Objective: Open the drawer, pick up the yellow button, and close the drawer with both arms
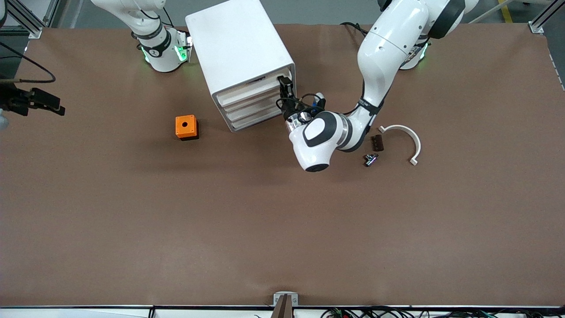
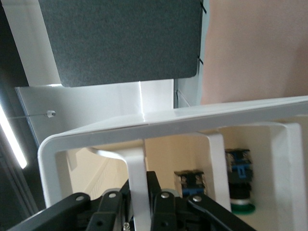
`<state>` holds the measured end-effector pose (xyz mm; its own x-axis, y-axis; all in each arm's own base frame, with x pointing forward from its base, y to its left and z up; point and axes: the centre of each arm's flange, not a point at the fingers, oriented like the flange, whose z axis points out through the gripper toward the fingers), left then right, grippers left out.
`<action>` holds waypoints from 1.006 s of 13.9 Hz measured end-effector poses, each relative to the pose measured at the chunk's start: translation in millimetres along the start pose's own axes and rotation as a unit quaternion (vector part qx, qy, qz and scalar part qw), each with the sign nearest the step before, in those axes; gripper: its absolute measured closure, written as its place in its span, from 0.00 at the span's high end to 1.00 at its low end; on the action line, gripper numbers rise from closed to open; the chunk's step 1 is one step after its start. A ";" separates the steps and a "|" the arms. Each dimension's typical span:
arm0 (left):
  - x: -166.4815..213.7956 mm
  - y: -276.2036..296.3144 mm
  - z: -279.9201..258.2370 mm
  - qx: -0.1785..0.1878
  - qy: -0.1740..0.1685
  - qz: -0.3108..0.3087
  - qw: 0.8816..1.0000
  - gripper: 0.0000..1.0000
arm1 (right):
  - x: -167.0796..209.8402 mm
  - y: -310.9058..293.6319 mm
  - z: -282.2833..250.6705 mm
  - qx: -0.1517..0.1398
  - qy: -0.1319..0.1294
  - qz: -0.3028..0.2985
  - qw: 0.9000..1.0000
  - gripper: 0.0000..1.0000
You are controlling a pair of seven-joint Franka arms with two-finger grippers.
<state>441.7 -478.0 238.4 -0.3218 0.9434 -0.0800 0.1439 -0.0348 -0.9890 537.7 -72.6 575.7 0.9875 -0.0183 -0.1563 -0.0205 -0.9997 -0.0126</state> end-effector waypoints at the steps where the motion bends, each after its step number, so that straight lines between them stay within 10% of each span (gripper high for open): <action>1: 3.2 0.7 -10.8 -0.003 -0.012 0.000 1.000 0.13 | 7.4 5.9 9.6 0.001 -0.007 0.005 1.000 1.00; 7: 35.2 4.3 -96.2 -0.033 -0.106 0.003 0.994 0.15 | 21.0 23.9 17.4 0.008 -0.009 0.034 0.999 1.00; 14: 56.7 5.6 -144.4 -0.059 -0.165 0.025 0.984 0.20 | 19.8 -97.8 1.1 0.023 -0.007 0.221 0.975 1.00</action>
<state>559.4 -377.0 246.3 -0.5944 0.7829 -0.1837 0.2689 -0.0218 -0.9629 559.1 24.8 572.8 0.8783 -0.4470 -0.1699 -0.4513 -0.8922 0.0140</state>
